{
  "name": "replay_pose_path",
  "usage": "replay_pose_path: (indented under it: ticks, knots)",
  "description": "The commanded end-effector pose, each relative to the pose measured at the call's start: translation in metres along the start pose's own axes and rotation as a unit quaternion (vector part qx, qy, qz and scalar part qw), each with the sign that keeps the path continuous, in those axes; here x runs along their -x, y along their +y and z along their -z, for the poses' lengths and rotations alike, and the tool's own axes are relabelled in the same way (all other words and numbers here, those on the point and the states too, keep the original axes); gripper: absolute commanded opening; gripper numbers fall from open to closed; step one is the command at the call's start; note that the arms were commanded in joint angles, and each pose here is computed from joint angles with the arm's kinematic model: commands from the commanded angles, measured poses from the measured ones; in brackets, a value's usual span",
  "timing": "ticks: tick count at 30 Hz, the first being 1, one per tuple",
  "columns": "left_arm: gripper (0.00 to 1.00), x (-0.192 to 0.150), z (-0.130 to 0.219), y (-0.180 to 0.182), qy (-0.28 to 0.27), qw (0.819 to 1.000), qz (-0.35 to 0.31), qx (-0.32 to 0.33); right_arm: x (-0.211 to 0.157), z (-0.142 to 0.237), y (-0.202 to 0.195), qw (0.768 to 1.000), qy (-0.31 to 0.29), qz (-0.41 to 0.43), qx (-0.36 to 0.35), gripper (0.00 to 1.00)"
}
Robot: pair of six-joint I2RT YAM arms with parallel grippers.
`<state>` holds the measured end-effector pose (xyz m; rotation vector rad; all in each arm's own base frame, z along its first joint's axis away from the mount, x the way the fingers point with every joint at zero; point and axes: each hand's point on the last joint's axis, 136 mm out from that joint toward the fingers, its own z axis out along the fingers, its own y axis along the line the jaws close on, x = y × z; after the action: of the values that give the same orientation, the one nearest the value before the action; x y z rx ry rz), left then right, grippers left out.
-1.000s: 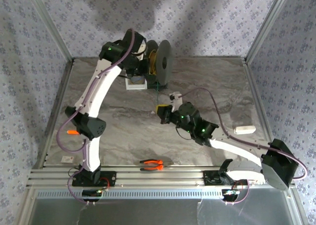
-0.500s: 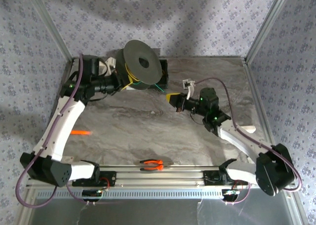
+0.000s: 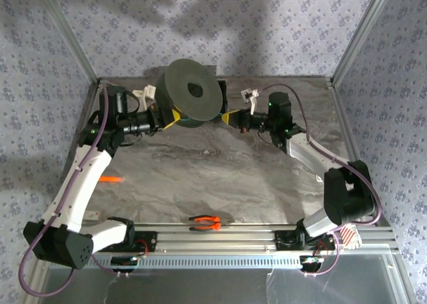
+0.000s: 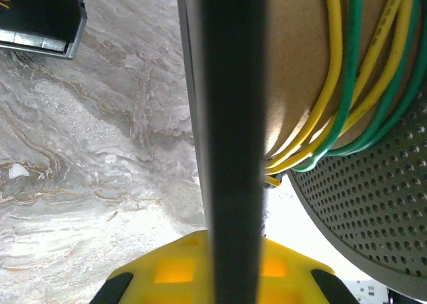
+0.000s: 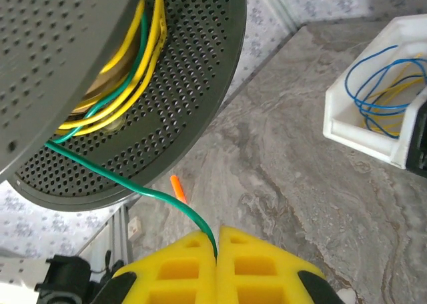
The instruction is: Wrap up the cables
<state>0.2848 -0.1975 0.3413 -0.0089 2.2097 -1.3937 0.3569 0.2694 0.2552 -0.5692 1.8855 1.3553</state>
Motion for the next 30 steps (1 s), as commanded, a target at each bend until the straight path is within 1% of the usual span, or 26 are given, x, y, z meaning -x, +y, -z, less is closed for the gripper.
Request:
replay_pose_path:
  ticks: [1,7,9,12,18,23,27,30]
  knots:
    - [0.0,-0.004,0.06,-0.106,-0.04,0.966,-0.21,-0.143,-0.046,0.009,-0.078,0.986,0.059,-0.125,-0.094,0.0]
    - [0.0,-0.028,0.06,-0.097,0.004,0.961,-0.239,-0.137,-0.019,0.008,-0.092,0.987,0.063,-0.128,-0.08,0.0]
    - [0.0,-0.035,0.06,-0.093,0.02,0.959,-0.248,-0.132,0.0,0.009,-0.095,0.988,0.056,-0.12,-0.078,0.0]
    - [0.0,-0.046,0.059,-0.09,0.038,0.956,-0.261,-0.129,0.013,0.013,-0.102,0.989,0.055,-0.118,-0.075,0.0]
    - [0.0,-0.069,0.053,-0.085,0.073,0.95,-0.273,-0.132,0.033,0.015,-0.11,0.99,0.06,-0.111,-0.062,0.0]
    - [0.0,-0.085,0.041,-0.079,0.1,0.948,-0.279,-0.115,0.049,0.013,-0.117,0.991,0.063,-0.102,-0.057,0.0]
    - [0.0,-0.098,0.034,-0.078,0.127,0.943,-0.287,-0.113,0.06,0.015,-0.129,0.991,0.053,-0.106,-0.057,0.0]
    - [0.0,-0.109,0.029,-0.072,0.152,0.94,-0.291,-0.098,0.07,0.018,-0.132,0.992,0.047,-0.105,-0.054,0.0]
